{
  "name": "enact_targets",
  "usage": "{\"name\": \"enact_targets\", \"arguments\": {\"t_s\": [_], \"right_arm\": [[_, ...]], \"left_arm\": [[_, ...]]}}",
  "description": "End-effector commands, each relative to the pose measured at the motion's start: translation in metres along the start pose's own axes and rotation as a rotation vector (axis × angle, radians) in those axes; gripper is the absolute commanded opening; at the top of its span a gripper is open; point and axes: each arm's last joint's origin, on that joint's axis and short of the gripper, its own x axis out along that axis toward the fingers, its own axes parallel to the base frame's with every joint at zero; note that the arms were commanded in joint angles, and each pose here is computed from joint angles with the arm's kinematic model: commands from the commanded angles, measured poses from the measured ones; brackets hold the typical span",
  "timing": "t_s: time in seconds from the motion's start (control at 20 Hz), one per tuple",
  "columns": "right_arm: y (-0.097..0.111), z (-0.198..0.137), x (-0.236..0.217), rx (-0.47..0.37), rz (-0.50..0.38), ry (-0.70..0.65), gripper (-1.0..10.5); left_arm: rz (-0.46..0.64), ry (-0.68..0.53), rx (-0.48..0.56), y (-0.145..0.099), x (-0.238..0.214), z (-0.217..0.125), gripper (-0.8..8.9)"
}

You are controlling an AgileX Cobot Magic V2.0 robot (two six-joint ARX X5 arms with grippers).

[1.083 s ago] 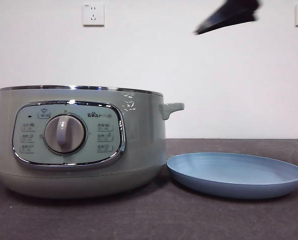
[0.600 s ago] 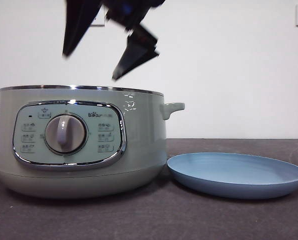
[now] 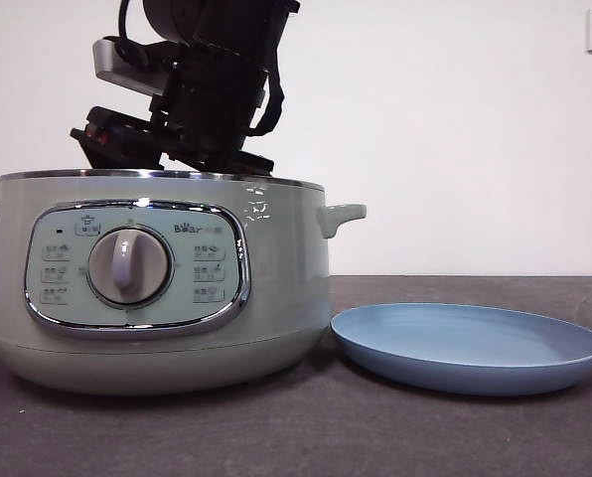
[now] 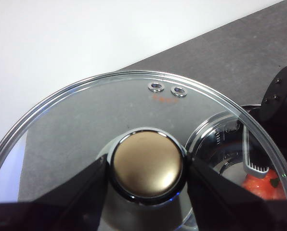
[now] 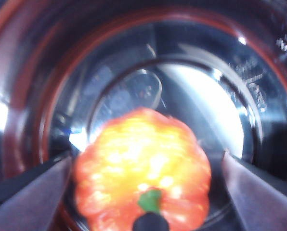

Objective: Take the pumpkin out from the steamer,put the pumpkin in the blue plate,close the lid

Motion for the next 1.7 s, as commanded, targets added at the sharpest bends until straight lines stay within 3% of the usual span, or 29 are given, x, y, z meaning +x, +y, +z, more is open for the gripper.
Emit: {"name": "enact_targets", "arguments": {"t_s": [0.05,0.1,0.25,0.55,0.75,0.95,1.2,1.45,1.7], "right_arm": [[-0.002,-0.001,0.004,-0.008,-0.005,0.009,1.0],[-0.002,-0.001,0.004,-0.007,-0.006,0.009,-0.1],[-0.002,0.001,-0.008,-0.007,-0.016,-0.015,-0.1],[-0.020,-0.012,-0.119,0.048,-0.127,-0.141,-0.1],[-0.045,-0.055,-0.188,0.234,-0.176,-0.092,-0.1],[-0.063,-0.094,-0.219,0.421,-0.221,-0.008,-0.1],[-0.056,-0.143,-0.217,0.559,-0.373,0.058,-0.1],[-0.041,-0.182,-0.186,0.598,-0.384,-0.058,-0.1],[-0.049,-0.194,-0.129,0.594,-0.374,-0.121,-0.1]], "left_arm": [[0.018,-0.062,-0.014,0.004,-0.007,0.006,-0.09],[0.018,-0.057,-0.012,0.004,-0.007,0.006,-0.09],[0.016,-0.042,-0.006,0.004,-0.007,0.004,-0.09],[0.016,-0.054,-0.011,0.003,-0.005,0.006,-0.09],[0.013,-0.055,-0.011,0.001,0.001,0.009,-0.09],[0.012,-0.057,-0.011,-0.001,0.007,0.012,-0.09],[-0.025,-0.083,-0.019,-0.002,0.007,0.014,-0.09],[-0.041,-0.090,-0.023,-0.003,0.007,0.015,-0.09],[-0.041,-0.090,-0.023,-0.003,0.007,0.015,-0.09]]}}
